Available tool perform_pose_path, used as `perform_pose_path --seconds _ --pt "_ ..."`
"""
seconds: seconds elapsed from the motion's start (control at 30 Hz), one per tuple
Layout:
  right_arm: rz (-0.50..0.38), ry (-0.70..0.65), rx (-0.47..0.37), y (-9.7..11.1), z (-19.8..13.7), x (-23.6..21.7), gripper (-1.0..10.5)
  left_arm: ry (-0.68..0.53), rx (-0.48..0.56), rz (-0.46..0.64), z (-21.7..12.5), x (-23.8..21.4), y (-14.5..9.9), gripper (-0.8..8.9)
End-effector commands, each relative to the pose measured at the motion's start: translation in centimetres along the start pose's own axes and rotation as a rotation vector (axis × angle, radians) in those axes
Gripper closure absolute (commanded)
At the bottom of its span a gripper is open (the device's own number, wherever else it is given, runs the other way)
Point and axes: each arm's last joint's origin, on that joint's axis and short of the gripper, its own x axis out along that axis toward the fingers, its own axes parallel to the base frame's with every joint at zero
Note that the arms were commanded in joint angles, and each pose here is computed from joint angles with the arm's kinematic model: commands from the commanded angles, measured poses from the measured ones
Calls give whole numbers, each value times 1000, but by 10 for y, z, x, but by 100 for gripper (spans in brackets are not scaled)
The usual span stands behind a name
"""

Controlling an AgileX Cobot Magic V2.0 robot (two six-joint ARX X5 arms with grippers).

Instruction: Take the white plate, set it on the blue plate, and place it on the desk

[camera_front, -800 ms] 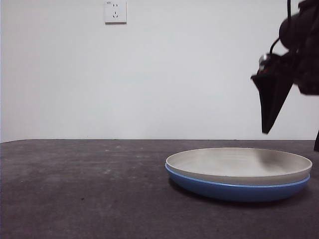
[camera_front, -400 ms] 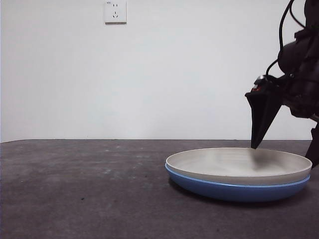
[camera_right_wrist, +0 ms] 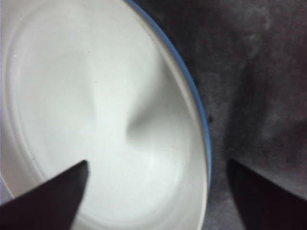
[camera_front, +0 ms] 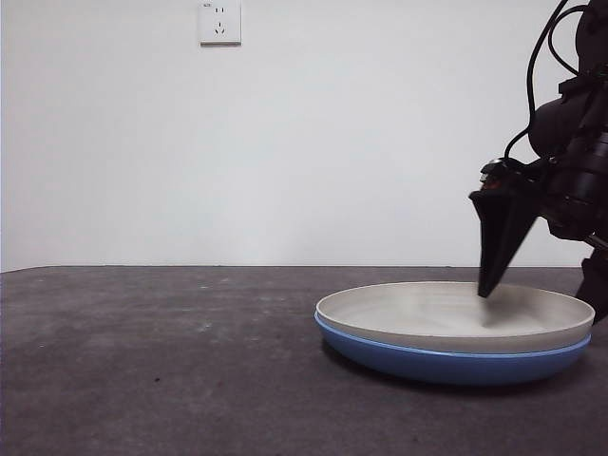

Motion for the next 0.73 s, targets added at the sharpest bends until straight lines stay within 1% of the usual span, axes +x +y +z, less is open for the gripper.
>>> perform_pose_path --seconds 0.03,0.1,0.27,0.43,0.57,0.6,0.67,0.73 --pt "2 -4 -14 -2 5 1 671 -16 4 -13 3 -2 -1 242" --pt "2 -5 -13 -2 5 1 714 -16 4 -13 3 -2 -1 242" --pt "-5 -6 13 -5 5 0 742 -16 4 -13 3 -2 -1 242" --pt "-52 -1 40 -10 4 -2 749 -15 4 -13 3 -2 -1 242" --pt "-53 12 54 -13 4 1 750 -14 4 -13 3 -2 -1 242" --pt "-52 15 56 -13 4 1 759 -13 4 -13 2 -2 -1 242" --pt "-48 16 53 -13 4 2 811 -10 3 -13 2 -2 -1 242" --pt "-48 13 51 -13 5 2 831 -10 3 -13 2 -2 -1 242"
